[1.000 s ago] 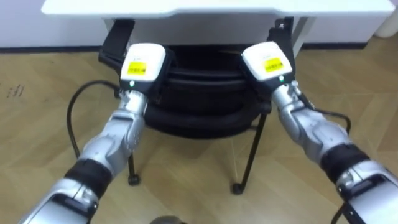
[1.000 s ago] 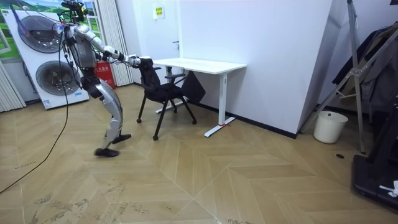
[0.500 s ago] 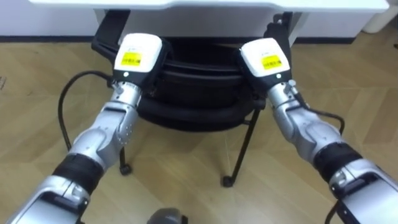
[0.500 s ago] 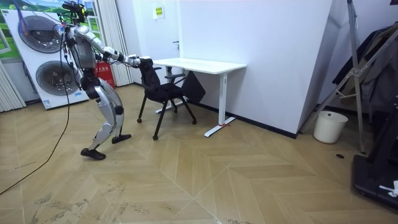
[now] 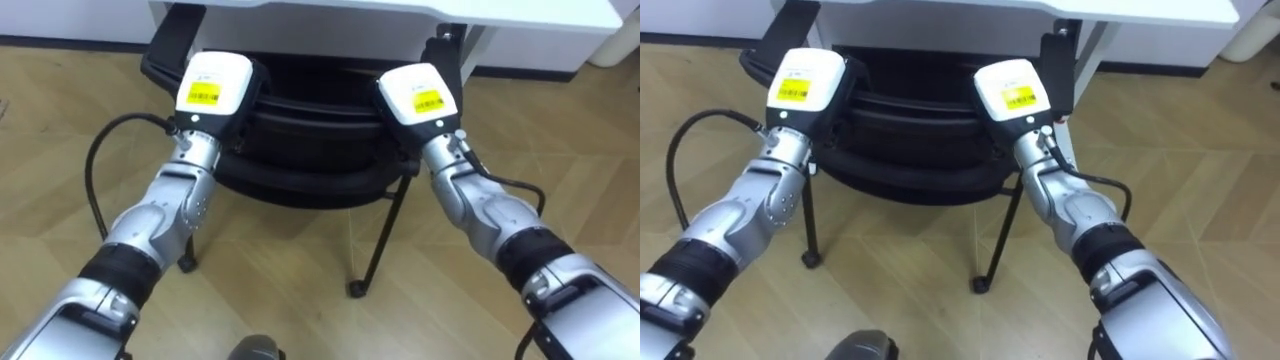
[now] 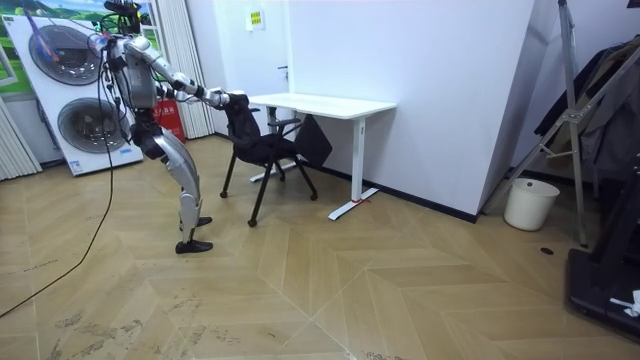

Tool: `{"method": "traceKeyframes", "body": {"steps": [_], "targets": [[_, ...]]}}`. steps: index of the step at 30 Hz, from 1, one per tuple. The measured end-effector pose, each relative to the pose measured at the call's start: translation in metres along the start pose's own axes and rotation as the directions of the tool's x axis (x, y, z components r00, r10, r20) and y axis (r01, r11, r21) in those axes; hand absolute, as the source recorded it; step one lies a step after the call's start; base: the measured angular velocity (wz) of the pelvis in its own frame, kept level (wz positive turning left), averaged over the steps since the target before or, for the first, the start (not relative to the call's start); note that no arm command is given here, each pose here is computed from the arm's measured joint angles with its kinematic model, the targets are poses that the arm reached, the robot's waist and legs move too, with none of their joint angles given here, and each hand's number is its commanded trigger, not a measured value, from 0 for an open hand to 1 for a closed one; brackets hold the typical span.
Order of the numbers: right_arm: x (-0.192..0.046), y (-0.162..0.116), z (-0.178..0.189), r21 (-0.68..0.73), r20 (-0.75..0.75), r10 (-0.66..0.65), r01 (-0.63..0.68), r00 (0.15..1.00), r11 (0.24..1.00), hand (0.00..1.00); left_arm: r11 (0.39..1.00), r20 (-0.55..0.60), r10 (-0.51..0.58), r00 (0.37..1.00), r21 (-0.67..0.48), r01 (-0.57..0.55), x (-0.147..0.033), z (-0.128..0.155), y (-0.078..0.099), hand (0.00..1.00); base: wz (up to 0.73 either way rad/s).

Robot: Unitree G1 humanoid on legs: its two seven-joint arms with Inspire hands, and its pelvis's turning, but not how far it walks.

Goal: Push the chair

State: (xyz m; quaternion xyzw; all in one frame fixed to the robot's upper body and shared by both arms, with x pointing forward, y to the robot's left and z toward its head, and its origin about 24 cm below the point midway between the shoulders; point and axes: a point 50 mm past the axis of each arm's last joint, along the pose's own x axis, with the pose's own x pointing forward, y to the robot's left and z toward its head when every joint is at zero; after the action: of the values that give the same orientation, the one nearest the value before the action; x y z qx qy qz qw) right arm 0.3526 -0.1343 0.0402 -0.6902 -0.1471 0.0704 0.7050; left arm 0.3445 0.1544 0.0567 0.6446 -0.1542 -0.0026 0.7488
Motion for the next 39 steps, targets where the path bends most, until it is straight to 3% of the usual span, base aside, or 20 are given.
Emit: {"method": "traceKeyframes", "body": {"steps": [2, 3, 10, 19, 24, 27, 29, 32, 35, 36, 38, 39], "targets": [[0.000, 0.000, 0.000, 0.004, -0.002, -0.001, 0.001, 1.000, 1.000, 0.00, 1.000, 0.002, 0.006, 1.000, 0.007, -0.006, 0.000, 0.000, 0.001, 1.00, 0.00], [0.000, 0.000, 0.000, 0.008, -0.004, 0.000, 0.000, 1.000, 1.000, 0.00, 1.000, 0.002, 0.007, 1.000, 0.009, -0.007, 0.000, 0.001, 0.001, 0.00, -0.03], [0.006, -0.002, -0.004, 0.152, -0.093, 0.090, -0.075, 0.992, 0.986, 0.00, 1.000, -0.011, 0.013, 1.000, -0.001, -0.013, 0.000, 0.009, 0.001, 0.00, -0.02], [0.011, -0.008, -0.012, 0.184, -0.123, 0.181, -0.157, 0.976, 0.970, 0.00, 0.984, -0.070, 0.018, 0.997, -0.174, -0.030, 0.004, 0.013, 0.005, 0.00, -0.01], [0.025, -0.030, -0.016, 0.116, -0.105, 0.166, -0.154, 0.980, 0.981, 0.00, 0.989, -0.092, -0.009, 0.996, -0.147, -0.004, 0.012, 0.004, 0.014, 0.00, 0.01], [0.034, -0.059, -0.025, 0.050, -0.101, 0.097, -0.092, 0.990, 0.994, 0.00, 0.993, -0.104, -0.052, 0.993, -0.110, 0.040, 0.022, -0.002, 0.026, 0.00, -0.01], [0.034, -0.075, -0.035, -0.009, -0.098, 0.062, -0.063, 0.993, 0.998, 0.00, 0.995, -0.077, -0.031, 0.997, -0.093, 0.024, 0.030, 0.005, 0.044, 0.00, -0.09], [0.034, -0.102, -0.044, -0.052, -0.092, -0.006, 0.001, 0.996, 0.999, 0.00, 0.999, -0.087, -0.029, 0.996, -0.042, 0.026, 0.035, 0.000, 0.055, 0.00, -0.16], [0.041, -0.184, -0.073, -0.090, -0.156, -0.244, 0.232, 0.957, 0.969, 0.00, 1.000, -0.081, -0.029, 0.996, 0.003, 0.029, 0.042, -0.006, 0.075, 0.00, -0.03], [0.039, -0.197, -0.078, -0.097, -0.169, -0.283, 0.270, 0.944, 0.958, 0.00, 1.000, -0.068, -0.007, 0.998, 0.007, 0.007, 0.043, -0.005, 0.081, 0.00, 0.00], [0.031, -0.237, -0.091, -0.126, -0.197, -0.400, 0.382, 0.895, 0.916, 0.00, 0.993, -0.015, 0.121, 0.993, -0.001, -0.121, 0.048, 0.000, 0.118, 0.00, 0.00], [0.025, -0.257, -0.093, -0.120, -0.193, -0.480, 0.465, 0.856, 0.877, 0.00, 0.969, 0.004, 0.244, 0.970, -0.031, -0.244, 0.052, 0.000, 0.150, 0.00, 0.04]]}}
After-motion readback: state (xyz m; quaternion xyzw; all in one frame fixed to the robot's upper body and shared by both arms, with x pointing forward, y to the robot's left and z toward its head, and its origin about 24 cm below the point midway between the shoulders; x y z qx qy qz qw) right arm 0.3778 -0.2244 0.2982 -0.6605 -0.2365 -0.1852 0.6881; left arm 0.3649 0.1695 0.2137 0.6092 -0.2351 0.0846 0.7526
